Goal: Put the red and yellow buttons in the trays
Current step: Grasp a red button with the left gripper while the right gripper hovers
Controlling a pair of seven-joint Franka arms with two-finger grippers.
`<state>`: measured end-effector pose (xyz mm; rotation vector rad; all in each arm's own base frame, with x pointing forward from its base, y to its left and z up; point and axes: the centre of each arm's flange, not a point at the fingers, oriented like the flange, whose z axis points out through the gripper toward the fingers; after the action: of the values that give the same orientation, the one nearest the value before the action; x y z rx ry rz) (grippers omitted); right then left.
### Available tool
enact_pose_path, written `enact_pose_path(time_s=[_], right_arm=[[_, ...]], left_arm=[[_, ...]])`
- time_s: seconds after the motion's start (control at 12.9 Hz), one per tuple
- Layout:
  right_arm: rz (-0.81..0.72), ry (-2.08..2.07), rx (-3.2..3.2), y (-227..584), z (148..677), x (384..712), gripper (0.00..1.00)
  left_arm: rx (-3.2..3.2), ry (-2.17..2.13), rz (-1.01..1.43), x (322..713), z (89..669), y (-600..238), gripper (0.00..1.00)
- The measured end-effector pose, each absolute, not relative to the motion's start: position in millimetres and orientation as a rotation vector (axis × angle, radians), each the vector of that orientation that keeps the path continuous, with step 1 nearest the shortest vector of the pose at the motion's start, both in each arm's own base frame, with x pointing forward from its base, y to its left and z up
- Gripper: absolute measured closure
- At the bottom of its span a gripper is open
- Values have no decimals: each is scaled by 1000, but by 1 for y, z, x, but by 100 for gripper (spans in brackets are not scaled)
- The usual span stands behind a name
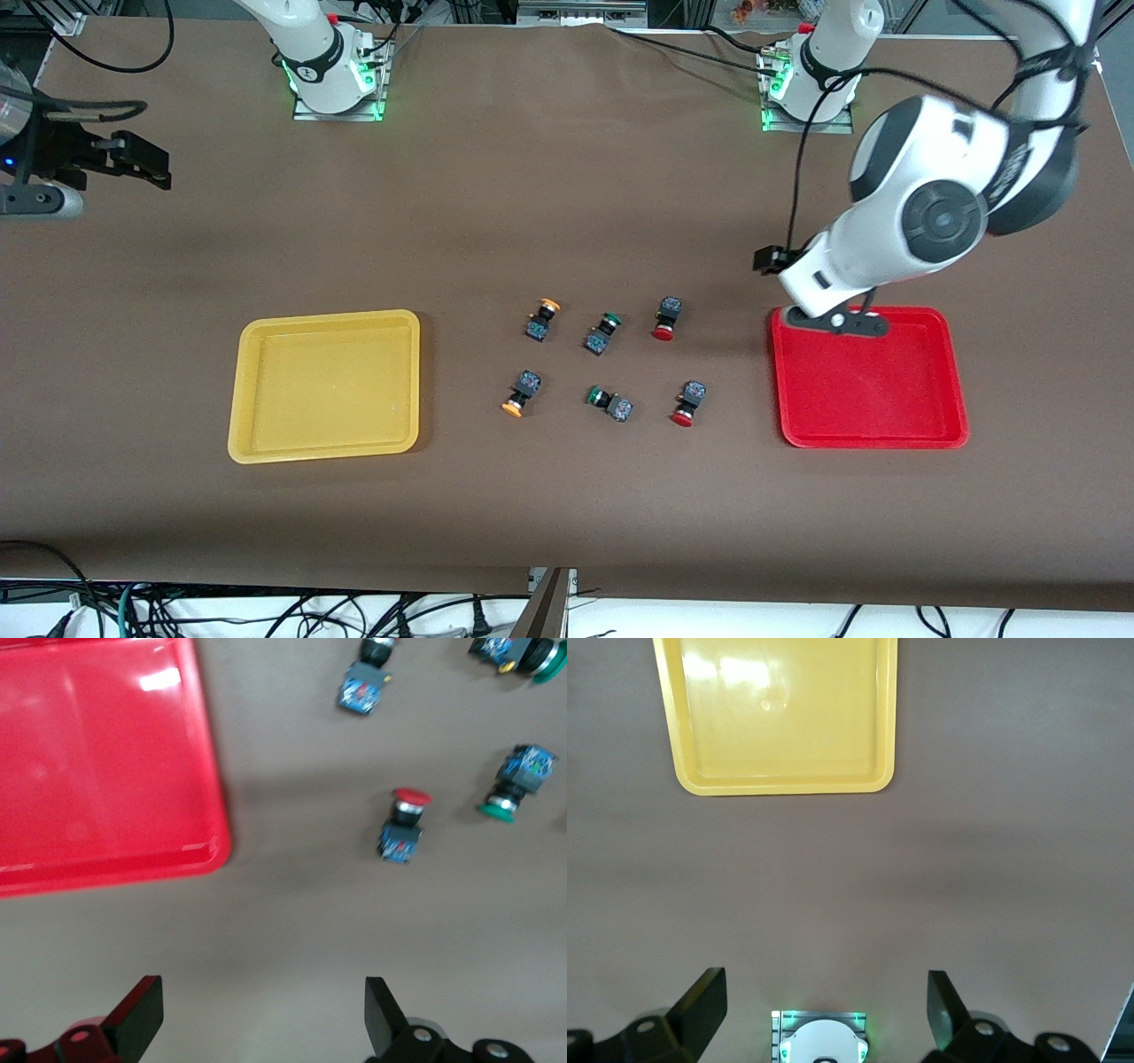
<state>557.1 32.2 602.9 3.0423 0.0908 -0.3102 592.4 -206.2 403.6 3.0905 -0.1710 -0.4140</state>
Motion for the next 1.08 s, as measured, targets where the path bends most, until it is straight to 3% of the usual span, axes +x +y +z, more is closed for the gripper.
enact_pose_path(time_s=[0.39, 0.62, 0.85, 1.08], right_arm=[[-363, 103, 3042, 39, 531, 601, 0], [-299, 83, 3076, 54, 475, 636, 0], [-232, -70, 3125, 102, 415, 661, 0], [-208, -158, 3113, 182, 368, 661, 0]], left_arm=[[3079, -113, -322, 591, 338, -285, 0], [3071, -163, -353, 583, 290, -313, 0], [3067, -193, -367, 571, 241, -330, 0], [3100, -243, -295, 566, 205, -334, 0]])
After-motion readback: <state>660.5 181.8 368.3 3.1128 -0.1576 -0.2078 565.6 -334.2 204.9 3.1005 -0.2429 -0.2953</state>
